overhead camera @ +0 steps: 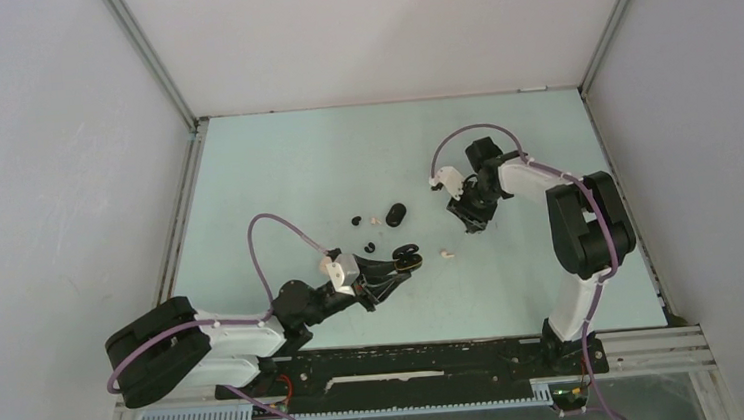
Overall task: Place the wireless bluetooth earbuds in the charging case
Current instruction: Adjust the left earbud at the center of the board, then pick up the left earbud from the center of the board.
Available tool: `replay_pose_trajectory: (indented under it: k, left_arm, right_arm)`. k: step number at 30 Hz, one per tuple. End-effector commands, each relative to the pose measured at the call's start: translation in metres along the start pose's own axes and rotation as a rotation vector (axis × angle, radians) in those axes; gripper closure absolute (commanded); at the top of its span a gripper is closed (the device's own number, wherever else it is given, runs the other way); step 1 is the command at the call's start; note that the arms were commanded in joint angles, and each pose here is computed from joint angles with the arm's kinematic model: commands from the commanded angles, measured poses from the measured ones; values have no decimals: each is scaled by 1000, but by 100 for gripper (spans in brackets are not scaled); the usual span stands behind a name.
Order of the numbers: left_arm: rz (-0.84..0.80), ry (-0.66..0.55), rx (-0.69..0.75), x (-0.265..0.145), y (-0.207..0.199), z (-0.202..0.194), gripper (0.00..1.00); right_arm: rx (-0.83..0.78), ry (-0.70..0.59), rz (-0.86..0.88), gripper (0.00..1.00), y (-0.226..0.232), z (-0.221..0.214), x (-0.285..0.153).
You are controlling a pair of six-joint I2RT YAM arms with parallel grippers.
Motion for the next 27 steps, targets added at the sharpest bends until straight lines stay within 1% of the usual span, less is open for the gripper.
replay_pose_trajectory:
  k: [1,6,11,13,16,18,23,27]
  left_arm:
    - [-34,-30,22,5,-4,7,100]
    - [-37,-28,22,5,-4,6,100]
    - [-38,-27,21,6,-4,7,100]
    - [-38,-26,21,5,-4,6,100]
    - [-39,-26,21,6,-4,6,100]
    - [-37,-26,21,6,-4,6,100]
    - [-36,-26,23,5,-4,7,100]
    - [-41,-28,22,6,-5,7,100]
  right_arm:
    - [4,-11,57,59,-2,-2,5]
    - [3,-9,75,66,0,-4,4]
    - [6,-34,95,70,2,-3,3]
    - [3,-45,101,69,2,-1,4]
    - [-6,-47,92,65,2,1,5]
    - [-12,-48,88,65,1,2,6]
    - [-26,-40,92,69,3,4,7]
    - [-23,-38,107,75,5,3,7]
Point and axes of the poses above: each gripper's point midway between its finger pads, its own x axis out along the fingers, its own y axis along the line the jaws close on, z = x × y, the point moved 10 cm from there along -x, back along the fingers, and after that the axes turned 14 degrees about -x, right-handed, at the moved point
